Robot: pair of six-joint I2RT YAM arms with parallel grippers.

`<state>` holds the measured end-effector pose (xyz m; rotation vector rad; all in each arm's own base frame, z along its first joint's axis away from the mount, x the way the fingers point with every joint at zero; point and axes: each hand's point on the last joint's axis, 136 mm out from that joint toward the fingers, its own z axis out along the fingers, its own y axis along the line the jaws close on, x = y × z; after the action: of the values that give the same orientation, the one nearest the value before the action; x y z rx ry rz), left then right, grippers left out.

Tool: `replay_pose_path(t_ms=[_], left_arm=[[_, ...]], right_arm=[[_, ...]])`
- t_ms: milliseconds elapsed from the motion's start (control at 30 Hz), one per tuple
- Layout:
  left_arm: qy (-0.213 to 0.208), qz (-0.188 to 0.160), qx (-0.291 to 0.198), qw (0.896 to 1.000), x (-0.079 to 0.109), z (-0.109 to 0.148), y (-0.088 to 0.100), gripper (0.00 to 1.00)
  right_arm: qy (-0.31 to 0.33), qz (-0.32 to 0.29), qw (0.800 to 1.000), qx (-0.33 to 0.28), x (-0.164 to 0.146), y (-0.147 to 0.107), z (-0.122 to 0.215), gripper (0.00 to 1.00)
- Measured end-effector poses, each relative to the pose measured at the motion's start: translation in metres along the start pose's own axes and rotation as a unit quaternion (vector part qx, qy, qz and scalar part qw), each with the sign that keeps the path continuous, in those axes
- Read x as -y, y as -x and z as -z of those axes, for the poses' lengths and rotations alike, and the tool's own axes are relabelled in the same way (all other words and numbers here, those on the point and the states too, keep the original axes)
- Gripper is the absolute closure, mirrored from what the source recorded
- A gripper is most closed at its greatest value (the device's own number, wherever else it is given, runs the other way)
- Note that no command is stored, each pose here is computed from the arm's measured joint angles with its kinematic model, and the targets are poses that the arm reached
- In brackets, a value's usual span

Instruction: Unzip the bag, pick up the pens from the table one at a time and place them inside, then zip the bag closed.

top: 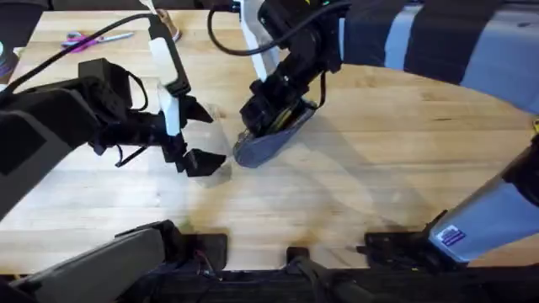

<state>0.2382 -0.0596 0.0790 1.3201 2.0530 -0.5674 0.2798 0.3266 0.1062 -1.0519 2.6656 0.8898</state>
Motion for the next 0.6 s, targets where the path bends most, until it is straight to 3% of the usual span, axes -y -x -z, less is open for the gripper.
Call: replay_pose_path(t_ms=[333, 500, 533, 600], left_arm=[[-0.001, 0.001, 0.0, 1.0, 0.0, 0.0, 0.0, 0.007], [-0.002, 0.002, -0.002, 1.0, 0.001, 0.0, -0.001, 0.007], [-0.002, 0.002, -0.003, 1.0, 0.001, 0.0, -0.001, 0.007], [-0.001, -0.01, -0.005, 1.0, 0.001, 0.0, -0.002, 0.007]], right_arm=[[-0.026, -0.088, 0.995, 0.043, 0.064, 0.009, 0.035, 0.971], [-0.001, -0.105, 0.993, 0.057, 0.068, 0.012, 0.046, 0.966], [0.007, -0.1, 0.993, 0.061, 0.064, 0.015, 0.048, 0.951], [0.026, -0.053, 0.994, 0.092, 0.037, 0.03, 0.071, 0.73]])
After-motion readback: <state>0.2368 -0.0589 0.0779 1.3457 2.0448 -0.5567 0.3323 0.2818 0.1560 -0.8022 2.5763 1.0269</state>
